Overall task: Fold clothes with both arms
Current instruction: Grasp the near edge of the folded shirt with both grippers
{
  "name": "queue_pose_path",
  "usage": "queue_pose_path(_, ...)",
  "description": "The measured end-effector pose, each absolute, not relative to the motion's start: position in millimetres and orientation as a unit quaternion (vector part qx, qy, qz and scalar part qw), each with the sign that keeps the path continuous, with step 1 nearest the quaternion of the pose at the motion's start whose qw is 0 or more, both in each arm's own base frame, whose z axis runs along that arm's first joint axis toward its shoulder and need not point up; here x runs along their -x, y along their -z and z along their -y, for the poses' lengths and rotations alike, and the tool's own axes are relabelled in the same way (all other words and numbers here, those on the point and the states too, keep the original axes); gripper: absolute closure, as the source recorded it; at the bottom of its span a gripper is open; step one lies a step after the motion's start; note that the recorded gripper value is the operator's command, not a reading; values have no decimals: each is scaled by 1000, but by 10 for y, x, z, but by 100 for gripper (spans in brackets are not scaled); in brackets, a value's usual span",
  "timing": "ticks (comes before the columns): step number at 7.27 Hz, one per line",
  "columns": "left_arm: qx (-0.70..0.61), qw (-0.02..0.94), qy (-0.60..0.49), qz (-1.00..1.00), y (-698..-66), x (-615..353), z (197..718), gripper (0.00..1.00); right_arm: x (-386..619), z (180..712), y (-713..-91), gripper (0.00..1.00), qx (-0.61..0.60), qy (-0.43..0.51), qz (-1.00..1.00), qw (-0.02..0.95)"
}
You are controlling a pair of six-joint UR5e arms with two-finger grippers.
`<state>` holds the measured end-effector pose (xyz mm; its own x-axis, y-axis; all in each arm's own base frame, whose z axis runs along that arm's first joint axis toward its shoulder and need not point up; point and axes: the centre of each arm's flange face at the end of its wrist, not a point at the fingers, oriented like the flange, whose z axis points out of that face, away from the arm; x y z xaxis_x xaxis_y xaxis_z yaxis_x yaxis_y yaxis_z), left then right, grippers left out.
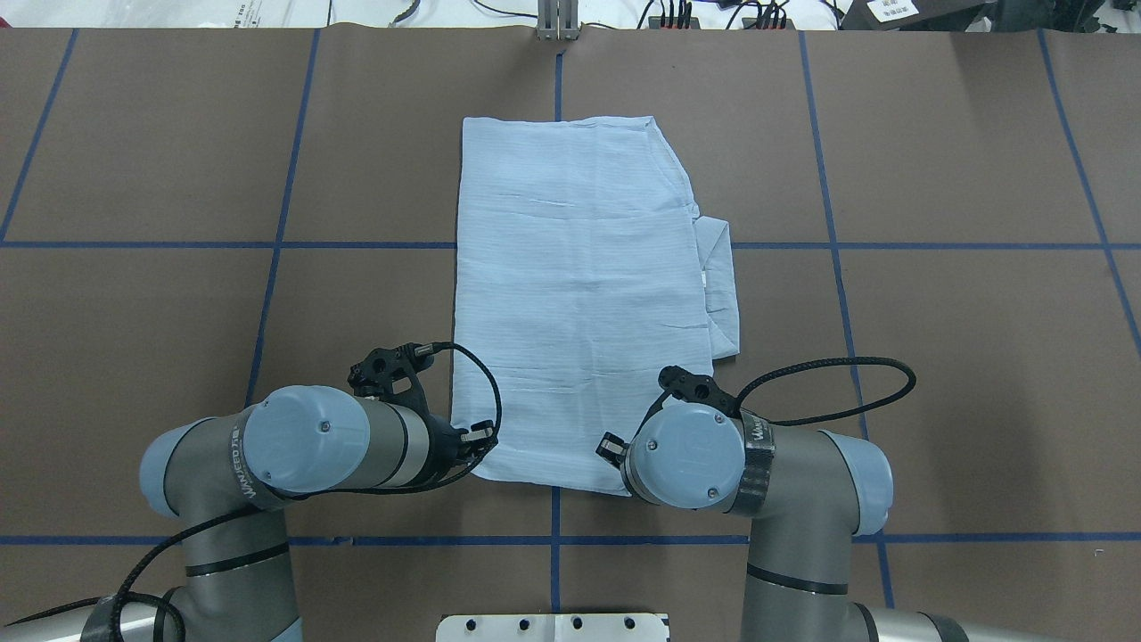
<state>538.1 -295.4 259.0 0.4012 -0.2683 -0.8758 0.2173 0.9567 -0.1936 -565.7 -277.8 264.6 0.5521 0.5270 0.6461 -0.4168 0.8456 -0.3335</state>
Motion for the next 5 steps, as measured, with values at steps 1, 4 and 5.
queue_pose_path(1, 32, 833, 139, -535, -2516, -5307, 2919, 100, 5565, 2761, -2555, 100, 74, -266, 401, 874)
queue_pose_path(4, 72, 837, 117, -529, -2192, -4978, 2710, 100, 5249, 2628, -2335, 100, 103, -246, 429, 863)
queue_pose_path(5, 92, 840, 113, -522, -2064, -4854, 2602, 100, 5107, 2533, -2253, 100, 121, -233, 440, 859)
